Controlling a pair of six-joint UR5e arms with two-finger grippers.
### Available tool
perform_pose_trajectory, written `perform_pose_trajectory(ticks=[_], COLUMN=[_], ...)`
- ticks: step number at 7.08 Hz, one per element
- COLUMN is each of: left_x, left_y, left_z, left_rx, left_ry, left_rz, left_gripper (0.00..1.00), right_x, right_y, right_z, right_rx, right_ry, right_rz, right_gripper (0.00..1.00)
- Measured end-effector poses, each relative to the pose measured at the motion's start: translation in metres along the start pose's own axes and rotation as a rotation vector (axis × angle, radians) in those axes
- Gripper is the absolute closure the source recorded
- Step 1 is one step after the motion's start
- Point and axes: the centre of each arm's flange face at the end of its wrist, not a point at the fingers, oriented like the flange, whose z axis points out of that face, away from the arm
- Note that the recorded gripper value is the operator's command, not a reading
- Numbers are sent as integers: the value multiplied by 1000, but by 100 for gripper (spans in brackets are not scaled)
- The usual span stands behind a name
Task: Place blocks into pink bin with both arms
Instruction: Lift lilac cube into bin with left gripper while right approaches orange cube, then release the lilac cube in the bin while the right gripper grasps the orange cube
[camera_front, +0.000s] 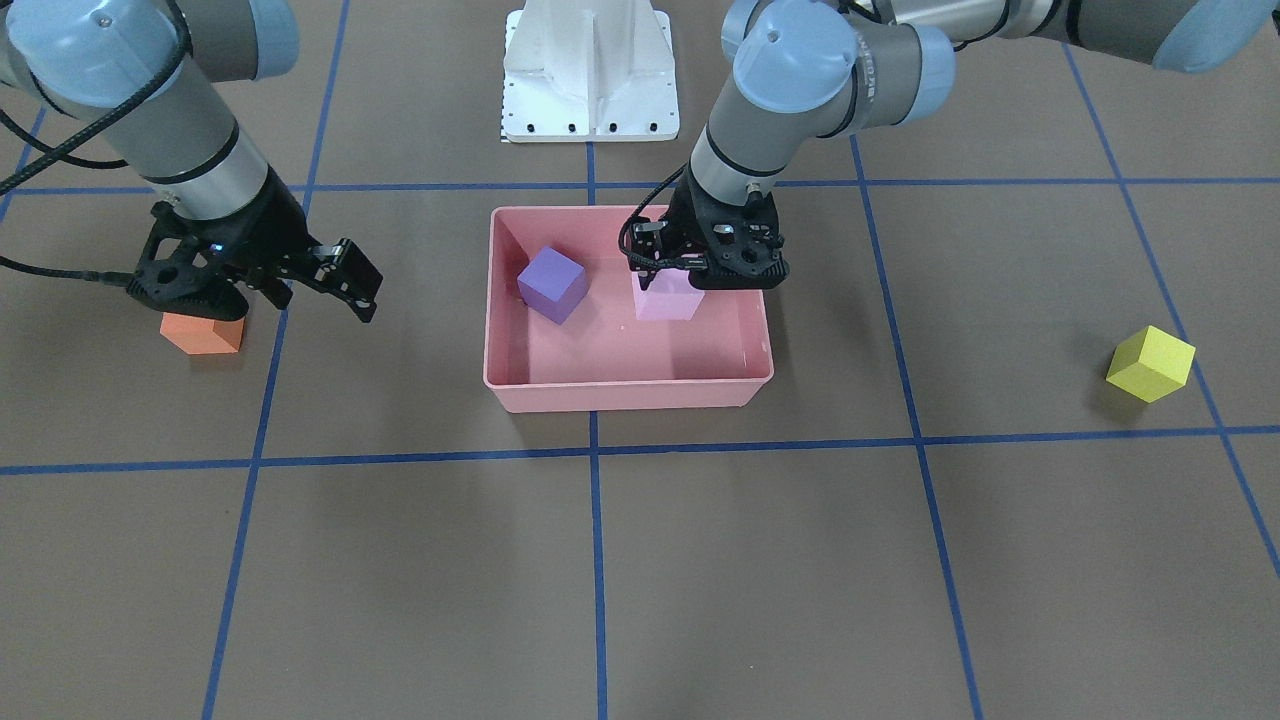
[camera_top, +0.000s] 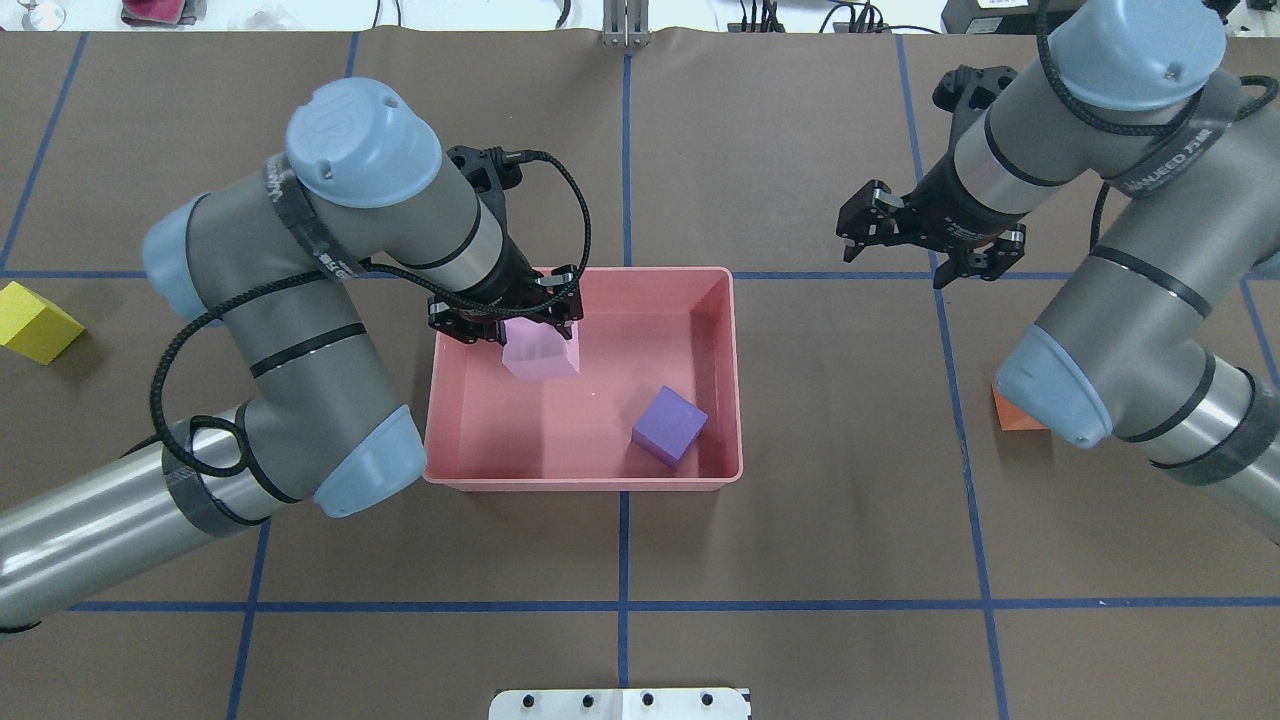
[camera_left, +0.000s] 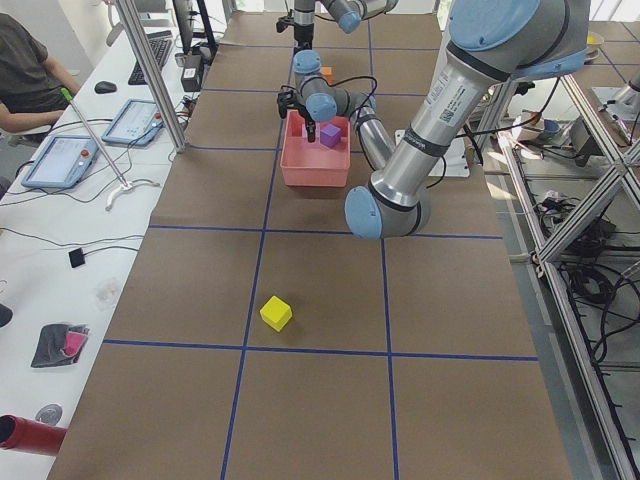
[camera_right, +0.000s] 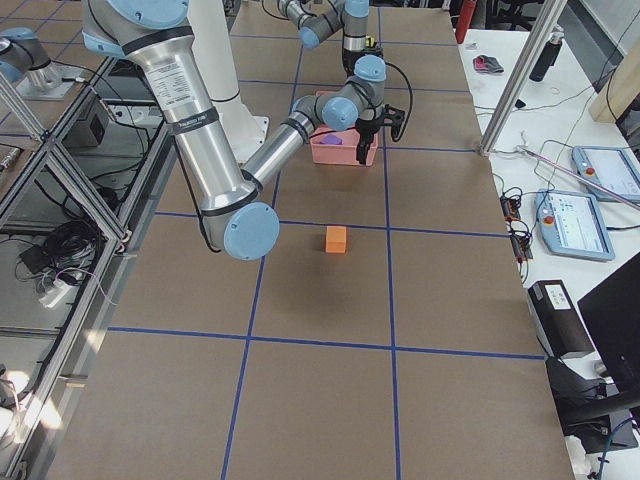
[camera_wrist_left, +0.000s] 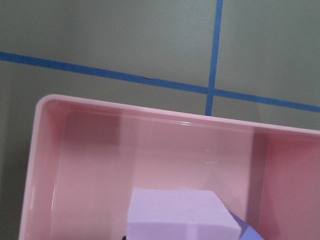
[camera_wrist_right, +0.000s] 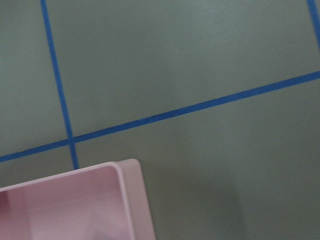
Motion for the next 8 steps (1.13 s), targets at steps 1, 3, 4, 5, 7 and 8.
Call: perform_pose_trajectory(ticks=[1,3,4,5,7,8], left_x=[7,13,13,12,12,13], left_y=[1,4,4,4,4,4], left_z=[22,46,51,53,55,56], left_rx=[-15,-31,-33,-33,-19,2], left_ry=[-29,-61,-70,-75,-80,-86], left_rz=[-5,-9,-10,-11,-9,-5], left_gripper=[90,71,63,20,1,1], right_x=[35,83,98,114,140,147], right_y=[-4,-11,-14,-14,-13,-11], right_z=[16,46,57,65,75,78], right_rx=[-9,-14,-20,-32,-58,-68], right_ry=[50,142,174,201,240,248], right_rz=[-9,-48,-102,-179,-302,-316], right_gripper=[1,1,1,1,1,1])
